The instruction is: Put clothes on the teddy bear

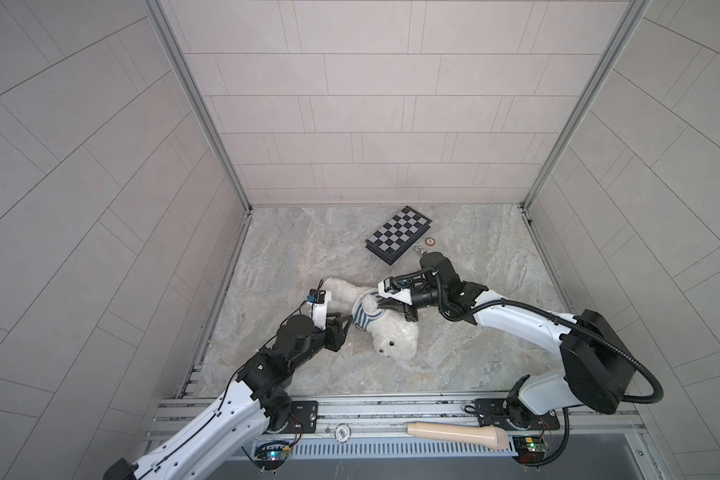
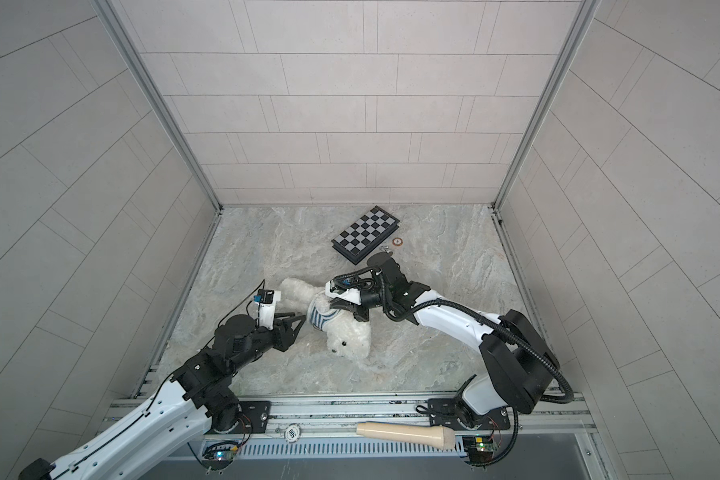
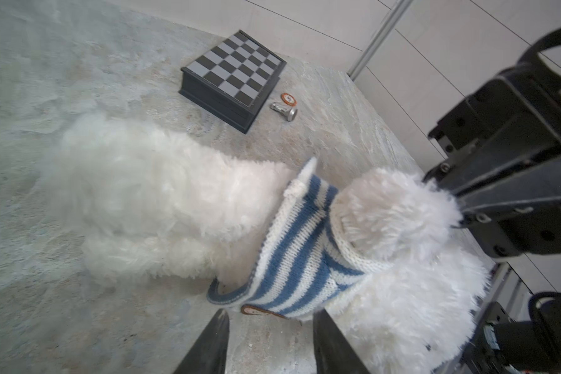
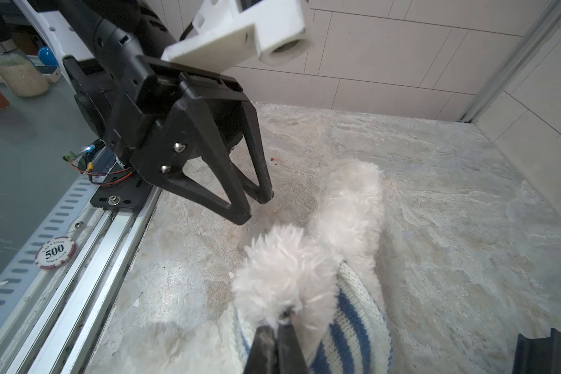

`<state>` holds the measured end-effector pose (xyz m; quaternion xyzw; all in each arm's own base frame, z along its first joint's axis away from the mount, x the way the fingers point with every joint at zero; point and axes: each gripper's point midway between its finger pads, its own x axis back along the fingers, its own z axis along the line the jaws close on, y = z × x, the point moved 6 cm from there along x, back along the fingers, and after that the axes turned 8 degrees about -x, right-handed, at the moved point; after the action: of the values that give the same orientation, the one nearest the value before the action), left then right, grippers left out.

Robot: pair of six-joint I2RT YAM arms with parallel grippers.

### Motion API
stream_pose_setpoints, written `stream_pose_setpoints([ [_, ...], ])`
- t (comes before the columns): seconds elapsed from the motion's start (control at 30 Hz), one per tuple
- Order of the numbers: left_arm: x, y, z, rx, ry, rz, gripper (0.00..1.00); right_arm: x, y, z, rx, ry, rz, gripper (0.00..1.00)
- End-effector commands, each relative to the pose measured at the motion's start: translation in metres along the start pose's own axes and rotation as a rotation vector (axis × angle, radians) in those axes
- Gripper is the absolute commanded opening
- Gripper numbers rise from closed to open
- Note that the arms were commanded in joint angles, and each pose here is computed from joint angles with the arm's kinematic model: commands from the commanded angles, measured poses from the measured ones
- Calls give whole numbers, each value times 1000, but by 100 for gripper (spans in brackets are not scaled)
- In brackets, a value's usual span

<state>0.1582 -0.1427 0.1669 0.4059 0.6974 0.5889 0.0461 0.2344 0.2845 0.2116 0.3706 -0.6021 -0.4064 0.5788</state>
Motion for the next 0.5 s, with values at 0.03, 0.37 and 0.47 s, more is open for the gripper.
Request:
stream_pose_setpoints([
  [0.03, 6, 25, -33, -84, -144, -83, 48, 9, 15, 12, 95, 61, -21, 0],
  [0.37, -4, 52, -52, -99, -237, -148, 49, 13, 12, 18, 111, 85, -20, 0],
  [0.47, -12, 54, -54, -92, -248, -153, 49, 14, 15, 21, 157, 96, -42, 0],
])
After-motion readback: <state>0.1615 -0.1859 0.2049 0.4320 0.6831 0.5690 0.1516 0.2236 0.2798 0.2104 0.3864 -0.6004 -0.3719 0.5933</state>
